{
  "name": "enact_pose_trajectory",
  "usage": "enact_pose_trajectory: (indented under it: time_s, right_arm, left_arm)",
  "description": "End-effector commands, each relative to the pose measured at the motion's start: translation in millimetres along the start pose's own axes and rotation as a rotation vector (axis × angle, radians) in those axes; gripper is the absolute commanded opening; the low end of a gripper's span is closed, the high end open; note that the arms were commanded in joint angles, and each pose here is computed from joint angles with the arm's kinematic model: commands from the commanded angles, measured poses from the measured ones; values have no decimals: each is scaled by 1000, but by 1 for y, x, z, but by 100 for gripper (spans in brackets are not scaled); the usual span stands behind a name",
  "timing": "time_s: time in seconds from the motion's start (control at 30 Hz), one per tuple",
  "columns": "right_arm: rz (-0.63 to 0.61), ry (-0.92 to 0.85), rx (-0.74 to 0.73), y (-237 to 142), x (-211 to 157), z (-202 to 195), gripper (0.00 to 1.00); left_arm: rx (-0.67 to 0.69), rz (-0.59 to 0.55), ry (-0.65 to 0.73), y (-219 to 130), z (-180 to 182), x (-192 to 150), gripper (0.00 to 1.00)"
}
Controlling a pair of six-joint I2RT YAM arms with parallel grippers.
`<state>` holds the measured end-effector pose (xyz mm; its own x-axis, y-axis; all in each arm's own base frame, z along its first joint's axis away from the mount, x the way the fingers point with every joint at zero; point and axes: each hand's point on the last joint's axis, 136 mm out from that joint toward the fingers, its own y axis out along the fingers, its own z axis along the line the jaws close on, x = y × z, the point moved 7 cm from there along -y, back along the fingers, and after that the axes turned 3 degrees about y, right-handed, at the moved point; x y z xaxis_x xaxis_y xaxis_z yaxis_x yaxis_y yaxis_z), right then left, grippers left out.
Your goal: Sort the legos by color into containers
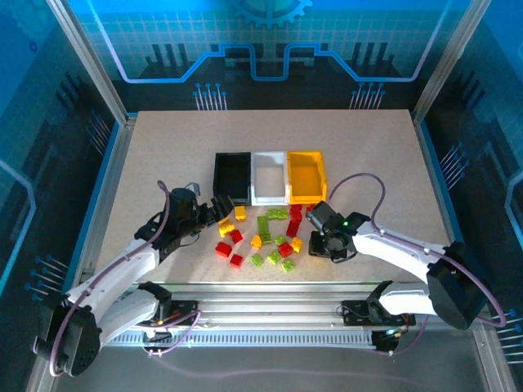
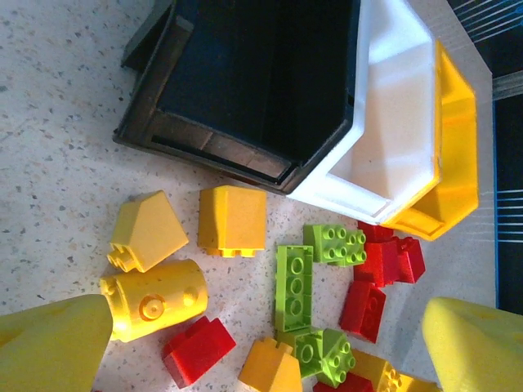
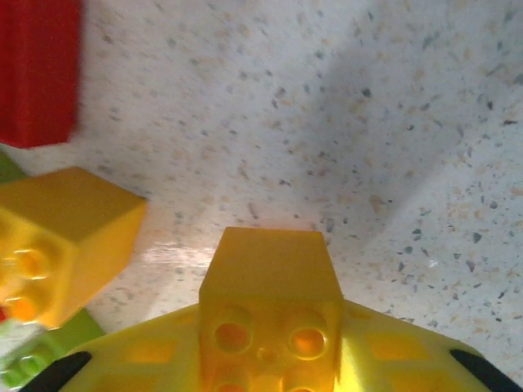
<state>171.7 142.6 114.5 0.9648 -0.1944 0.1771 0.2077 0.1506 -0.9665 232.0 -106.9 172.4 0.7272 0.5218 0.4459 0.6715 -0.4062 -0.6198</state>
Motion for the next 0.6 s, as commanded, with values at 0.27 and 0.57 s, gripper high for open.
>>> enact_pose_trajectory:
  time_s: [0.27, 0.57]
  right_arm:
    - [-239, -267, 141, -68, 92, 110, 37]
    - [-317, -303, 17, -25, 174, 180, 38]
  left_arm:
    - [110, -43, 33, -18, 2, 9, 98]
    - [142, -11, 45, -23, 7, 4, 92]
